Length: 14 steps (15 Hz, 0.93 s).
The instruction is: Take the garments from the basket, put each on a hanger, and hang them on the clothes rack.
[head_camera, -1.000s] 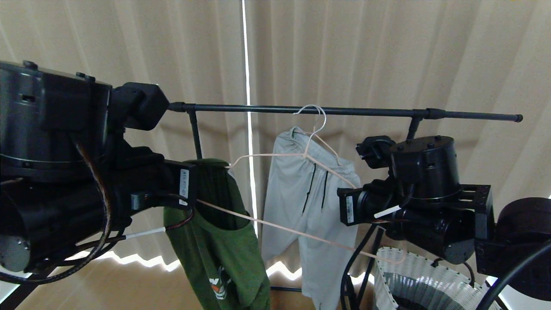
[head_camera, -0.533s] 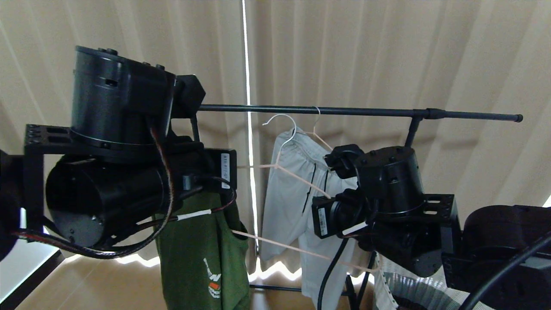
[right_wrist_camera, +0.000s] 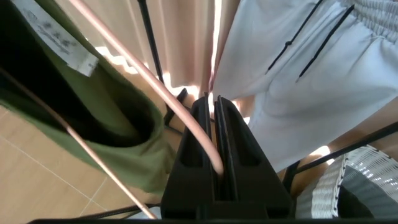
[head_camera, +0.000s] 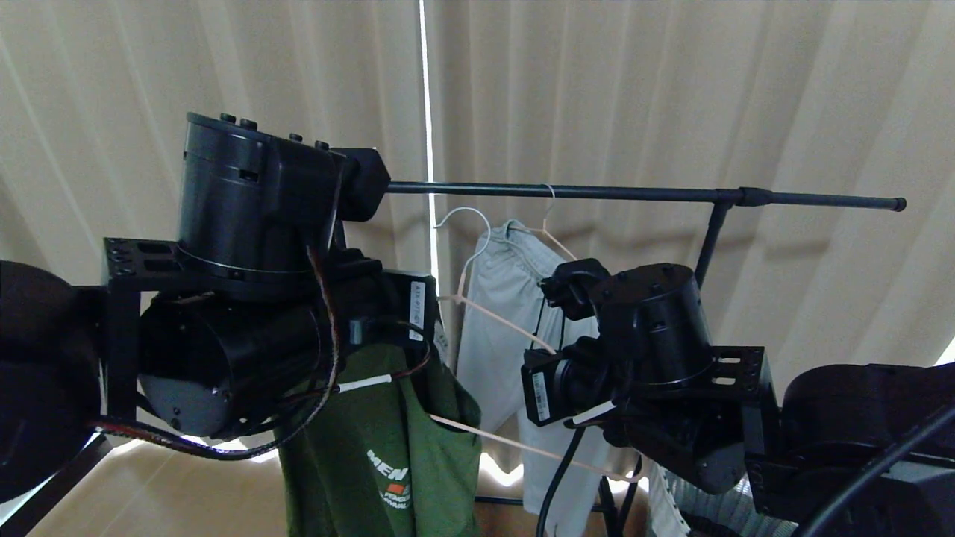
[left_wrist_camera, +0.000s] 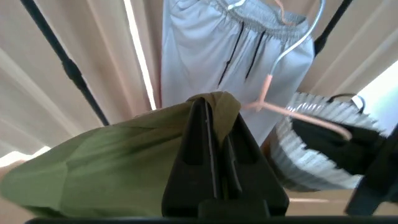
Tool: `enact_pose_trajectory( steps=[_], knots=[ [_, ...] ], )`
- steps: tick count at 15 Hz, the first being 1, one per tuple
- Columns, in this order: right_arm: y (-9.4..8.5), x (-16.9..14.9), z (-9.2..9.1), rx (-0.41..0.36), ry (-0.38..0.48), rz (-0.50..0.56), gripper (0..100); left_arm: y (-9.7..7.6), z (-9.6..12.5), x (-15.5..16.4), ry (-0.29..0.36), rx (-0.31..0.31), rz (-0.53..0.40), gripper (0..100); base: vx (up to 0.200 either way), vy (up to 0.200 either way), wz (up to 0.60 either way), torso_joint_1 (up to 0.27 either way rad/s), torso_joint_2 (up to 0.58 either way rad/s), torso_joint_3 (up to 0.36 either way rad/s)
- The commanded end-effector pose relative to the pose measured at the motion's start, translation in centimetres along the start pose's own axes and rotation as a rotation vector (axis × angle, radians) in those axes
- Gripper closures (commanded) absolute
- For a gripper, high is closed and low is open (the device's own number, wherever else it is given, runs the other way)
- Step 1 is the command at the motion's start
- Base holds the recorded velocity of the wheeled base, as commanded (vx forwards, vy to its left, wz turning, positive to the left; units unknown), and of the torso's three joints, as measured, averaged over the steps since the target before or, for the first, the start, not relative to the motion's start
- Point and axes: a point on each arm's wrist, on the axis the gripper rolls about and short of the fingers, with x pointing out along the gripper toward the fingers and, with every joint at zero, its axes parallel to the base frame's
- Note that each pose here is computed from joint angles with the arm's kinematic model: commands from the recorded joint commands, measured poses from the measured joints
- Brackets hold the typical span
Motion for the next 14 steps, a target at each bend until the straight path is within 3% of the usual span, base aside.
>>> enact_pose_trajectory(
  steps=[1, 4, 5, 11, 14],
  knots=[
    [0.0, 0.0, -0.1, 0.002, 0.001, 0.000, 100, 0.0, -0.5, -1.2, -0.002, 0.026, -0.047, 100, 0.000, 0.000, 0.00, 0.000, 0.00, 0.000],
    [0.0, -0.1, 0.1, 0.003, -0.003, 0.001, 100, 0.1, -1.8, -1.6, 0.007, 0.082, -0.129, 100, 0.000, 0.000, 0.00, 0.000, 0.00, 0.000],
    [-0.1, -0.3, 0.2, 0.005, -0.007, 0.002, 100, 0.1, -2.1, -1.6, -0.004, 0.084, -0.130, 0, 0.000, 0.000, 0.00, 0.000, 0.00, 0.000],
    [-1.7, -1.9, 1.7, 0.042, -0.061, -0.014, 100, 1.3, -2.8, -3.6, -0.037, 0.137, -0.137, 0, 0.000, 0.000, 0.00, 0.000, 0.00, 0.000],
    [-3.4, -3.2, 2.3, 0.029, -0.085, -0.042, 100, 2.7, -2.9, -4.6, -0.165, 0.165, -0.116, 0, 0.000, 0.000, 0.00, 0.000, 0.00, 0.000]
  ],
)
